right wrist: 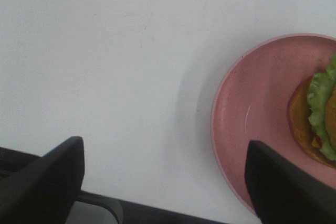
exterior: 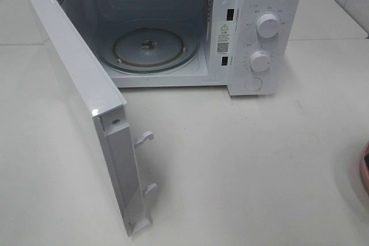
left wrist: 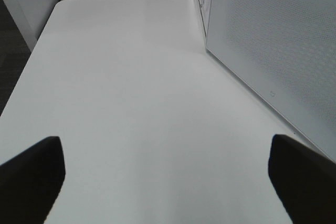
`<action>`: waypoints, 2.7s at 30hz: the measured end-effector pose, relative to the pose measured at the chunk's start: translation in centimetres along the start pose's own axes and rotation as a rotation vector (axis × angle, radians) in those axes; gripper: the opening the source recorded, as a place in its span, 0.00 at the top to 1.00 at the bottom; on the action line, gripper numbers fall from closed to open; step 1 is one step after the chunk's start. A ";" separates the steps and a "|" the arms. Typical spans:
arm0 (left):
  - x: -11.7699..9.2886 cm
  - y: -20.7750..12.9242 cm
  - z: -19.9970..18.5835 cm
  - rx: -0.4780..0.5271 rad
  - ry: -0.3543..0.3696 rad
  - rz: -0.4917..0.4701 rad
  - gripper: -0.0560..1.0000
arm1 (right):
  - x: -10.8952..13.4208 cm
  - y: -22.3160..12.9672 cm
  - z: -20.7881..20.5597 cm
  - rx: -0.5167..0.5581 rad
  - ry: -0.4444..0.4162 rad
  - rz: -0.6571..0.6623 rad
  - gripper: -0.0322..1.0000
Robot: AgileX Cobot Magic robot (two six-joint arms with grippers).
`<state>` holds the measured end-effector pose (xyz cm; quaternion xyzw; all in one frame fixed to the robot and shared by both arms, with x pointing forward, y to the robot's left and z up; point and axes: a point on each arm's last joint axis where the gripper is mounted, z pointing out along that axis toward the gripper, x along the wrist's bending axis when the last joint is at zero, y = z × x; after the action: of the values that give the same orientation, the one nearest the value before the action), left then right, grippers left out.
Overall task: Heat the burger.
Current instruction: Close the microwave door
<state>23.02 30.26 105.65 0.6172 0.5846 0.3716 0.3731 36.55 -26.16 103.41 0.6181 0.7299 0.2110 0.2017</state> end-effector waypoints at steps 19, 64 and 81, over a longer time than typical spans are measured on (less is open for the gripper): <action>0.0 0.0 0.0 0.000 0.000 0.000 0.02 | -1.8 -5.1 -5.6 -0.212 0.046 0.125 0.23; 0.0 0.0 0.0 0.000 0.000 0.000 0.02 | -2.3 -9.7 -9.3 -0.597 -0.064 0.219 0.24; 0.0 0.0 0.0 0.000 0.000 0.000 0.02 | -2.3 -9.7 -9.3 -0.597 -0.064 0.219 0.24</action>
<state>23.02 30.26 105.65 0.6172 0.5846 0.3716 0.3731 23.77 -30.46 105.82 0.6128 0.5581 0.4168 0.3731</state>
